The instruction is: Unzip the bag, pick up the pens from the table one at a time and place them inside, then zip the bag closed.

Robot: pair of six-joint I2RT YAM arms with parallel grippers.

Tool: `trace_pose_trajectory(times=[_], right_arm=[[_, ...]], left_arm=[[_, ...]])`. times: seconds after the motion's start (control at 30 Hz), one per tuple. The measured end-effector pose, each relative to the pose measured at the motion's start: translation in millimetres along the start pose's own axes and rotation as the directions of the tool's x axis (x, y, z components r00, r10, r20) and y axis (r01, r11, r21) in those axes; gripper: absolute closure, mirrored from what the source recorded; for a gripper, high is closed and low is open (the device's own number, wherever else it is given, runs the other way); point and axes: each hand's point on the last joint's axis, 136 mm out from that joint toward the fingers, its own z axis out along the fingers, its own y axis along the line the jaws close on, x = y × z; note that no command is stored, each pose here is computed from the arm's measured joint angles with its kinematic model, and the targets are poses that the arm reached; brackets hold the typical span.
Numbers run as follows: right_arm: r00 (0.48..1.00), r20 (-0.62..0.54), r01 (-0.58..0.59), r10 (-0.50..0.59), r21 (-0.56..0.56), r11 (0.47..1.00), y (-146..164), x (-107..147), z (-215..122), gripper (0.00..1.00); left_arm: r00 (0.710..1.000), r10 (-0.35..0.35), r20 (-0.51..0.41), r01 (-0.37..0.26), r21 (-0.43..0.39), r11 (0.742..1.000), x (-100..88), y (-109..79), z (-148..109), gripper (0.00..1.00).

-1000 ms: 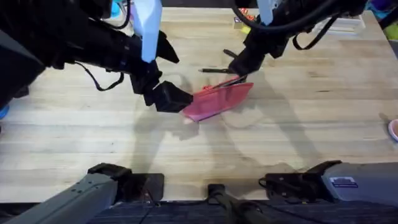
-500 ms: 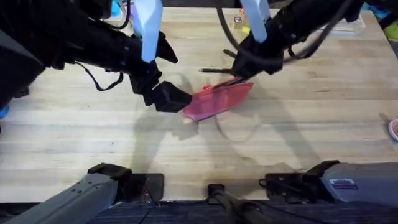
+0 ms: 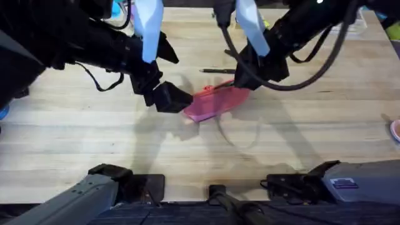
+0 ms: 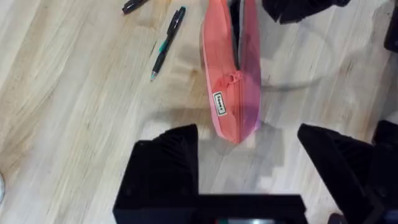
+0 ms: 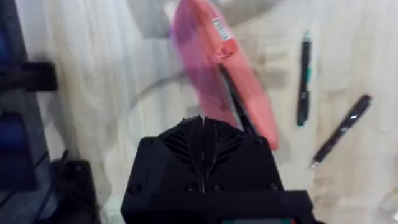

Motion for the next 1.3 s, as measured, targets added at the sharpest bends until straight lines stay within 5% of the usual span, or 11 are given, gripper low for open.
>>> trace_pose_trajectory(times=[0.63,1.3], right_arm=[[0.995,-0.047,0.080,-0.084,-0.089,0.993,-9,9,33,0.971],[0.985,-0.040,0.167,-0.167,-0.012,0.986,-37,4,46,0.971]], left_arm=[[1.000,0.000,-0.016,-0.001,-0.015,1.000,2.8,2.7,0,0.006],[1.000,0.000,-0.019,-0.001,-0.017,1.000,3.3,3.0,0,0.006]])
